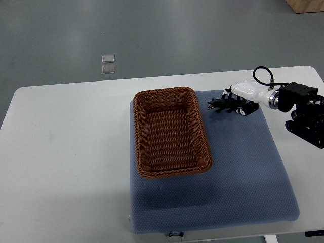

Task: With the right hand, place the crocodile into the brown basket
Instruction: 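Lift the crocodile and carry it over the brown woven basket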

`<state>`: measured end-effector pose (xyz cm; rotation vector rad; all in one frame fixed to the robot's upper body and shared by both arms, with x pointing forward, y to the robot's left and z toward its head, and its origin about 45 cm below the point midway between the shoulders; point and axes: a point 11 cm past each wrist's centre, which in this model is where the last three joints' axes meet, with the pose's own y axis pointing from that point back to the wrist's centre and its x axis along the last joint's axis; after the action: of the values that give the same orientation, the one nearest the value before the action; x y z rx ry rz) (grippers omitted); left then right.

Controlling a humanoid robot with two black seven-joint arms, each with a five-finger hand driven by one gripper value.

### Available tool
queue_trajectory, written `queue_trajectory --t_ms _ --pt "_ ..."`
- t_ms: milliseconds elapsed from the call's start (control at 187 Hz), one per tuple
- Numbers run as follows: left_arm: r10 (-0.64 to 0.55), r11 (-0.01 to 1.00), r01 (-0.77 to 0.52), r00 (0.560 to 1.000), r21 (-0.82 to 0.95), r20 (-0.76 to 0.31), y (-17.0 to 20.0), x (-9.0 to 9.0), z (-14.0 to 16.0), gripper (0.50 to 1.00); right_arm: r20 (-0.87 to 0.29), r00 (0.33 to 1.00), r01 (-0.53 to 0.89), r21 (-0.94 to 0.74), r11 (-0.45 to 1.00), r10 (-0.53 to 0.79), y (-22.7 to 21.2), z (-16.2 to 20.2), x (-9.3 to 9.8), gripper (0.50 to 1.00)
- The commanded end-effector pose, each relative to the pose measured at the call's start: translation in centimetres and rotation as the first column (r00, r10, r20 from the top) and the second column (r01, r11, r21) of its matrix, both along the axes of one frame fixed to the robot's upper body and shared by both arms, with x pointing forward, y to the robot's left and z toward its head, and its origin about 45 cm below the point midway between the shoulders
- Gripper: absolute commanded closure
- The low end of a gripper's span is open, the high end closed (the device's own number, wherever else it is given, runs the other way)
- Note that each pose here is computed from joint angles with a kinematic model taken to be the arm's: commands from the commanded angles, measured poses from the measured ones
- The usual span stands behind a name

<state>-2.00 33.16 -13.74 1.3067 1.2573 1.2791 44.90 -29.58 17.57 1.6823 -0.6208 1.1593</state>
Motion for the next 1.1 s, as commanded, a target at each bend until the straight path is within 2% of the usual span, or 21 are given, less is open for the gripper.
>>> queue_trajectory --t_ms 0,150,294,438,604,893,1096 --pt "0.000 1.000 0.000 1.000 0.000 0.000 0.0 0.0 0.0 0.500 0.025 1.000 0.008 0.021 1.000 -0.008 -0.1 0.4 0.1 1.000" --pt "-0.001 1.000 0.001 1.000 0.000 -0.001 0.0 0.0 0.0 0.500 0.073 0.997 0.019 0.048 0.999 -0.023 -0.8 1.8 0.5 1.000" --pt "0.000 1.000 0.000 1.000 0.001 0.000 0.0 0.0 0.0 0.500 0.140 0.990 -0.046 0.093 0.995 0.032 0.7 4.2 1.1 1.000" --pt "0.000 1.000 0.000 1.000 0.000 0.000 0.0 0.0 0.0 0.500 0.208 0.971 -0.147 0.143 0.979 0.116 4.0 5.8 0.8 1.000" --pt "0.000 1.000 0.000 1.000 0.000 0.000 0.0 0.0 0.0 0.500 0.235 0.941 -0.293 0.198 0.935 0.245 9.2 7.5 -0.8 1.000" --pt "0.000 1.000 0.000 1.000 0.000 0.000 0.0 0.0 0.0 0.500 0.219 0.909 -0.402 0.239 0.884 0.354 13.1 6.8 -2.5 1.000" --pt "0.000 1.000 0.000 1.000 0.000 0.000 0.0 0.0 0.0 0.500 0.182 0.885 -0.461 0.219 0.860 0.428 14.8 4.8 -4.0 1.000"
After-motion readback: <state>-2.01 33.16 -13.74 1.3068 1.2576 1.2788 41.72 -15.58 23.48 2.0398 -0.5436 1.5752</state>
